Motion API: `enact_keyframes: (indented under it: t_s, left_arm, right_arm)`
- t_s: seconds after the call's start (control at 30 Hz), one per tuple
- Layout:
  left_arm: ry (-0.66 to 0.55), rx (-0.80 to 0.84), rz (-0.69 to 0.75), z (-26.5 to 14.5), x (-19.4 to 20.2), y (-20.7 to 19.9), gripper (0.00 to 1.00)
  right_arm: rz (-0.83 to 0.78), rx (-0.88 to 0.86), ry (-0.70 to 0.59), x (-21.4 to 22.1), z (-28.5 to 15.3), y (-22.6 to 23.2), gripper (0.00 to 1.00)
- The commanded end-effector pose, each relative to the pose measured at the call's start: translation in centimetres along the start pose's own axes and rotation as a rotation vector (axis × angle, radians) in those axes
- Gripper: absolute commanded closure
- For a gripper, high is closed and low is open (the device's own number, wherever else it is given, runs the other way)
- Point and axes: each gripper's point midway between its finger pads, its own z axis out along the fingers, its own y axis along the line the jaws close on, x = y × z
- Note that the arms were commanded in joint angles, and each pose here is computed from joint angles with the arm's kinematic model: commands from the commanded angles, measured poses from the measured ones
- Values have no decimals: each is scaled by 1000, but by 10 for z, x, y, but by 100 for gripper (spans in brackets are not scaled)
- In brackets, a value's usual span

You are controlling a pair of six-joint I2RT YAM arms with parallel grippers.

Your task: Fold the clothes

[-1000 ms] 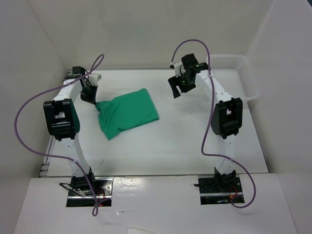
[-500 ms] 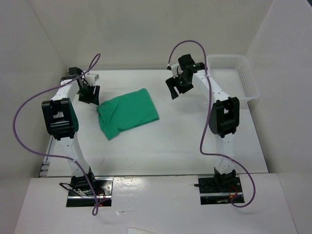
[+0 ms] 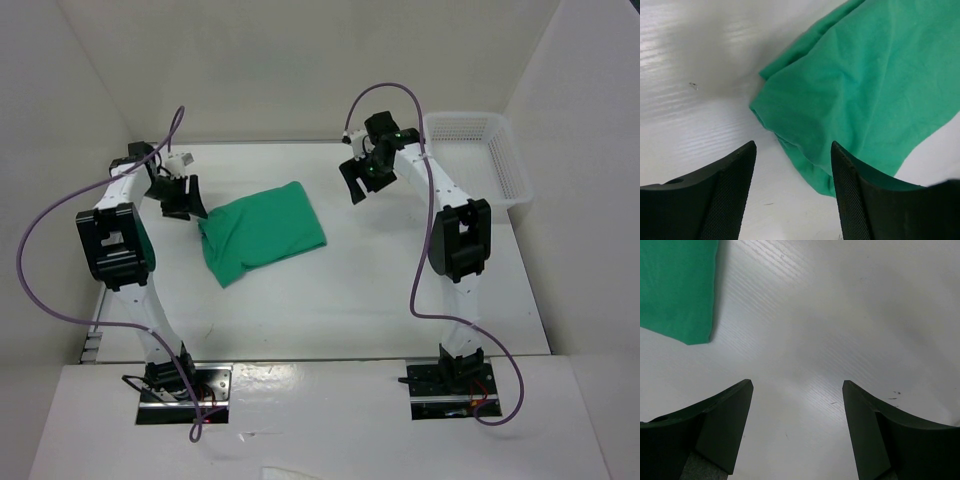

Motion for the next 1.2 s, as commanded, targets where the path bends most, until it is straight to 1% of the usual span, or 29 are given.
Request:
enact_keyframes:
  t_s: [0.0, 0.07, 0.1, 0.17, 0.37, 0.53, 0.7, 0.77, 0.87, 0.9, 1.0, 1.03, 1.1, 1.17]
  left_arm:
    - [-12, 74, -40, -15, -3, -23, 32]
    - [15, 80, -65, -12, 4, -23, 33]
    - [20, 79, -90, -11, 5, -18, 36]
    - [25, 91, -106, -8, 7, -19, 37]
    - [78, 111, -158, 5, 18, -18, 37]
    - [107, 79, -200, 9, 26, -8, 37]
    - [106, 117, -254, 12, 30, 0, 38]
    - [87, 154, -251, 10, 23, -6, 38]
    - [98, 192, -267, 15, 24, -10, 43]
    - [109, 195, -274, 19, 27, -8, 43]
    - [99, 233, -277, 20, 23, -13, 51]
    - [87, 244, -262, 18, 20, -14, 51]
    - [72, 273, -273, 17, 16, -14, 55]
    - [70, 300, -268, 15, 16, -19, 57]
  right_arm:
    - [-26, 3, -19, -10, -7, 4, 20]
    - [-26, 3, -19, -10, -7, 4, 20]
    - [-24, 0, -11, -8, -3, 3, 20]
    - [-24, 0, -11, -8, -3, 3, 20]
    - [-32, -4, -10, -8, -2, 8, 20]
    - [-31, -6, -1, -5, 0, 8, 20]
    - [-37, -13, 8, -4, 4, 12, 20]
    - [-47, -6, 2, -8, 3, 15, 20]
    - [-55, -2, 4, -8, 4, 18, 20]
    - [-55, -2, 4, -8, 4, 18, 20]
    - [-64, 7, 6, -8, 4, 16, 20]
    - [-64, 7, 6, -8, 4, 16, 20]
    - [-64, 16, 9, -8, 4, 14, 20]
    - [-63, 14, 18, -5, 5, 15, 20]
